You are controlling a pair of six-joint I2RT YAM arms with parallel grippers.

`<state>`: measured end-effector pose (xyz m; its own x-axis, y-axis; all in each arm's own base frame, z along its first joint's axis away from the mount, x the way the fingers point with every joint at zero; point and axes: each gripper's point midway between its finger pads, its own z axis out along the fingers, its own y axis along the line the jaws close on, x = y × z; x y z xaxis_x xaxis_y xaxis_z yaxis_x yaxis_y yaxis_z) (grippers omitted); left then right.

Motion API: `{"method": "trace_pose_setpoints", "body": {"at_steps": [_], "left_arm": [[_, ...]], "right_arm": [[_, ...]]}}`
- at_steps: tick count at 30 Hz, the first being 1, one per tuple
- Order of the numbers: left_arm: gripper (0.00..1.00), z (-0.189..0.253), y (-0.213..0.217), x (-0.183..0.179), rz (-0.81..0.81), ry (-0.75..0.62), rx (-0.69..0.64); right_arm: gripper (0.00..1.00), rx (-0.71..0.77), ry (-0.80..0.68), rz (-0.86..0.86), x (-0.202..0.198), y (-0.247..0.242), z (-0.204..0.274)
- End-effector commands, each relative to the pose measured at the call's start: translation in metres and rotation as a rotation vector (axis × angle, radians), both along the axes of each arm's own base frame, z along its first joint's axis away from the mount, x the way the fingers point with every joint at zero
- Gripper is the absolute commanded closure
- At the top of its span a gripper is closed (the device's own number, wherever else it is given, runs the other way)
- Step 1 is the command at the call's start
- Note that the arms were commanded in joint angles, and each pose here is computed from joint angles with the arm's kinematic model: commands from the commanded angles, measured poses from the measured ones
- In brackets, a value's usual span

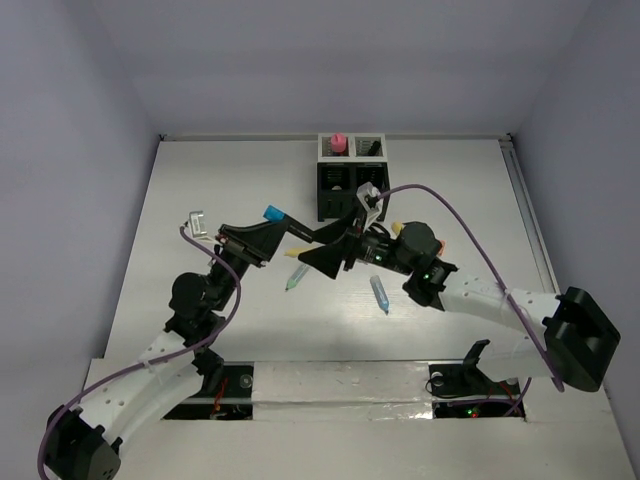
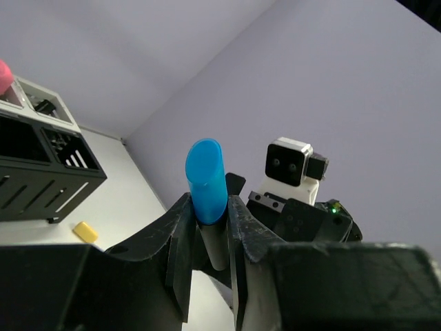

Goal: Sort the stationery into containers
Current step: Pick up the pen from the center of the board, then place the pen in the storage box.

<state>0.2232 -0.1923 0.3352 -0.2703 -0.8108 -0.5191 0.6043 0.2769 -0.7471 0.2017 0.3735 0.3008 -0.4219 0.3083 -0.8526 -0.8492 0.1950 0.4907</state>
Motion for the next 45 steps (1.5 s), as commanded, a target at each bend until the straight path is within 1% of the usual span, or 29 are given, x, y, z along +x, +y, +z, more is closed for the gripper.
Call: {"method": "trace_pose_setpoints", "body": {"at_steps": [1,4,5,7,8,10,12,15,18,20,21,22,24,25,26,27,29,31,32,33,34,36,37,38,40,42,43,44,45], "left_arm": [[1.0,0.02,0.004,-0.014,-0.037,-0.065,-0.073],[1.0,0.02,0.005,-0.017,-0.049,-0.068,-0.087],[1.0,0.019,0.005,-0.017,-0.05,-0.068,-0.09],[1.0,0.019,0.005,-0.018,-0.053,-0.068,-0.092],[1.0,0.018,0.005,-0.019,-0.054,-0.068,-0.094],[1.0,0.017,0.006,-0.019,-0.053,-0.068,-0.097],[1.0,0.016,0.006,-0.02,-0.054,-0.07,-0.099],[0.97,0.017,0.008,-0.021,-0.049,-0.075,-0.103],[0.92,0.015,0.007,-0.019,-0.042,-0.069,-0.091],[0.76,0.013,0.007,-0.018,-0.038,-0.07,-0.082],[0.67,0.013,0.007,-0.018,-0.036,-0.073,-0.077],[0.49,0.011,0.007,-0.017,-0.032,-0.069,-0.065],[0.34,0.007,0.007,-0.015,-0.013,-0.06,-0.024],[0.14,0.005,0.009,-0.013,0.002,-0.054,-0.012],[0.05,0.007,0.01,-0.013,0.014,-0.054,-0.003],[0.01,-0.001,0.011,-0.01,0.033,-0.032,0.035],[0.01,-0.001,0.016,-0.007,0.067,-0.014,0.062],[0.01,-0.014,0.018,-0.005,0.093,0.033,0.123],[0.01,-0.012,0.02,-0.006,0.096,0.035,0.135],[0.01,-0.013,0.022,-0.008,0.102,0.041,0.162],[0.01,-0.02,0.022,-0.008,0.104,0.057,0.185],[0.01,-0.024,0.024,-0.009,0.108,0.086,0.233],[0.01,-0.024,0.024,-0.01,0.111,0.093,0.256],[0.01,-0.015,0.026,-0.011,0.119,0.075,0.278],[0.01,-0.022,0.028,-0.01,0.13,0.106,0.371],[0.01,-0.021,0.029,-0.01,0.134,0.11,0.427],[0.01,-0.02,0.029,-0.01,0.132,0.107,0.457],[0.01,-0.011,0.03,-0.011,0.136,0.093,0.475],[0.01,-0.022,0.03,-0.01,0.133,0.113,0.548]], "right_arm": [[0.17,0.144,-0.094,0.049,-0.009,0.004,0.055],[0.22,0.17,-0.103,0.046,-0.007,0.005,0.064],[0.29,0.178,-0.105,0.047,-0.008,0.004,0.067],[0.35,0.198,-0.109,0.046,-0.007,0.005,0.071],[0.47,0.209,-0.108,0.046,-0.006,0.005,0.074],[0.52,0.211,-0.101,0.043,-0.004,0.007,0.073],[0.64,0.223,-0.097,0.052,-0.004,0.009,0.076],[0.76,0.207,-0.084,0.049,-0.001,0.012,0.073],[0.87,0.209,-0.078,0.032,0.001,0.01,0.07],[0.95,0.214,-0.068,0.008,0.004,0.008,0.07],[0.97,0.207,-0.061,-0.004,0.005,0.006,0.07],[0.99,0.197,-0.058,-0.021,0.009,0.006,0.072],[1.0,0.141,-0.035,-0.081,0.019,0.005,0.063],[1.0,0.137,-0.042,-0.103,0.022,0.002,0.072],[1.0,0.105,-0.056,-0.136,0.027,0.001,0.071],[1.0,0.037,-0.02,-0.193,0.038,-0.003,0.059],[1.0,-0.01,-0.046,-0.27,0.053,-0.013,0.072],[1.0,-0.14,0.007,-0.383,0.082,-0.035,0.053],[1.0,-0.158,-0.007,-0.41,0.093,-0.042,0.066],[1.0,-0.246,0.035,-0.458,0.115,-0.061,0.046],[1.0,-0.267,0.054,-0.471,0.122,-0.072,0.049],[1.0,-0.38,0.101,-0.468,0.14,-0.086,0.038],[1.0,-0.423,0.128,-0.511,0.159,-0.106,0.035],[1.0,-0.479,0.137,-0.523,0.169,-0.115,0.029],[1.0,-0.585,0.183,-0.536,0.194,-0.132,0.018],[1.0,-0.692,0.271,-0.535,0.211,-0.143,-0.014],[1.0,-0.686,0.25,-0.554,0.222,-0.146,0.002],[1.0,-0.71,0.25,-0.561,0.23,-0.15,-0.002],[1.0,-0.745,0.278,-0.576,0.234,-0.158,-0.009]]}}
